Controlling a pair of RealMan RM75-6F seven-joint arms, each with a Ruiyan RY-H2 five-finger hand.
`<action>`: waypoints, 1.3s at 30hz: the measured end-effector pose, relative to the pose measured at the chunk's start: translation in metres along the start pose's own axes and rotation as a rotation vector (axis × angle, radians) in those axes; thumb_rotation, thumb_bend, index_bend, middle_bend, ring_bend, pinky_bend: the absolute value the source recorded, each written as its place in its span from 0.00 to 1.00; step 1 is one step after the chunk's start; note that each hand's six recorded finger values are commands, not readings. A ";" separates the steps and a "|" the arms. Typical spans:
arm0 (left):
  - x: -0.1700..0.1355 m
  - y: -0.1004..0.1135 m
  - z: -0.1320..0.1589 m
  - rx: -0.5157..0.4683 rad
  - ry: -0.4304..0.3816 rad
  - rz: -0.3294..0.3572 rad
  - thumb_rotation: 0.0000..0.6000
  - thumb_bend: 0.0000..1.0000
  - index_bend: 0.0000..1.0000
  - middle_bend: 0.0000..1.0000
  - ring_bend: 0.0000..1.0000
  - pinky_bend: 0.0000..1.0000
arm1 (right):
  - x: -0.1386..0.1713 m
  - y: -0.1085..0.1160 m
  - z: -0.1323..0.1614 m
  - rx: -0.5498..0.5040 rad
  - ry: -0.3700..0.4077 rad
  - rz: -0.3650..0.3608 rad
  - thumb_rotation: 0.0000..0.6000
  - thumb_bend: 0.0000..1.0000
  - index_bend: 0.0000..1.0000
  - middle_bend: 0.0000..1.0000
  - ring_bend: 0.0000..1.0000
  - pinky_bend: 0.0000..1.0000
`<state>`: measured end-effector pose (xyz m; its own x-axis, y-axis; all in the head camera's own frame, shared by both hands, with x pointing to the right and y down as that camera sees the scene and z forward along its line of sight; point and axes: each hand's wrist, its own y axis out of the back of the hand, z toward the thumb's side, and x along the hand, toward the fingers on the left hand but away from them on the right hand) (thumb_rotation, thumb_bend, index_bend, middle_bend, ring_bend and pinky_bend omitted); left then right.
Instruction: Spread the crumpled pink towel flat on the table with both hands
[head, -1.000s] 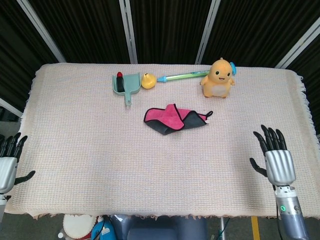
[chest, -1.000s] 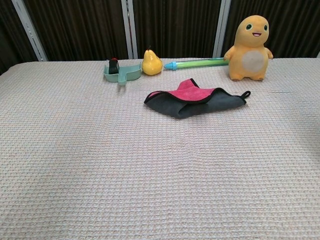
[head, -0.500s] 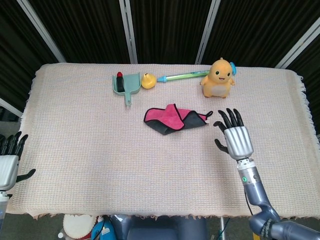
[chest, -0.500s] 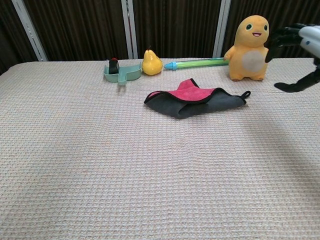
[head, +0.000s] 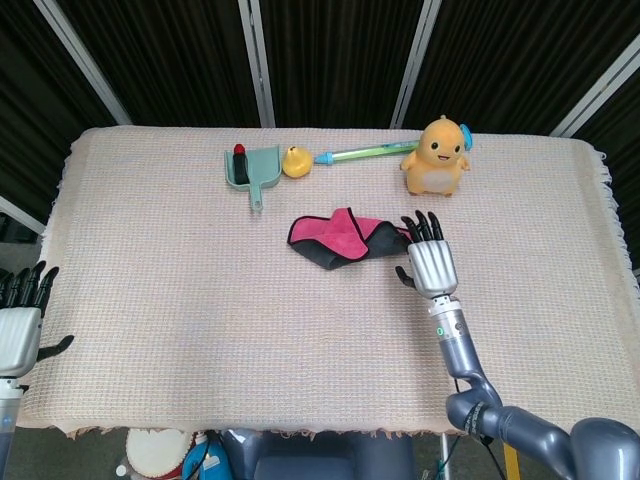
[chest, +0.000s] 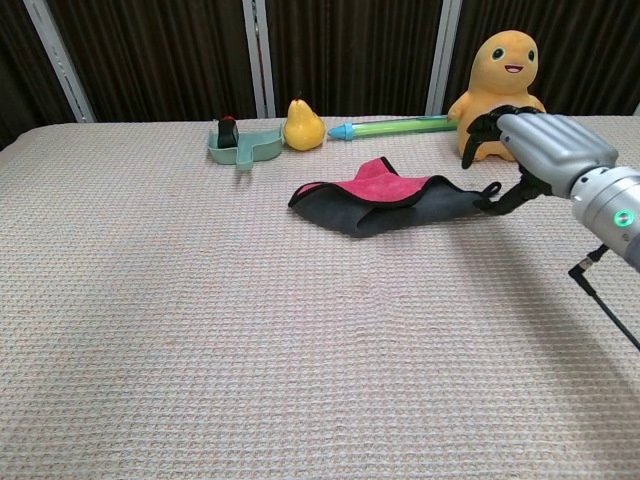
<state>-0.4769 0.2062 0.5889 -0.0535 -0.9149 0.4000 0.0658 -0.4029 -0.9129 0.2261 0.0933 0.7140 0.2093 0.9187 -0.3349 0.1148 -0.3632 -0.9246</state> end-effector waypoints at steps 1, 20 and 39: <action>0.000 -0.001 0.000 0.002 0.002 -0.001 1.00 0.00 0.00 0.00 0.00 0.00 | -0.003 -0.004 0.003 -0.010 -0.002 0.003 1.00 0.30 0.40 0.18 0.04 0.04; 0.002 -0.007 0.000 0.001 0.000 -0.008 1.00 0.00 0.00 0.00 0.00 0.00 | -0.020 -0.033 0.041 -0.131 -0.001 -0.022 1.00 0.30 0.48 0.21 0.05 0.04; 0.000 -0.007 0.005 -0.004 -0.014 -0.007 1.00 0.00 0.00 0.00 0.00 0.00 | -0.021 -0.038 0.057 -0.172 0.006 -0.065 1.00 0.30 0.48 0.21 0.05 0.04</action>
<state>-0.4719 0.2091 0.5954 -0.0405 -0.9122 0.4077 0.0616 -0.4096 -0.9102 0.1618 0.0968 0.7457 0.2014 0.9404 -0.2739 0.2927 -0.3246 -0.8994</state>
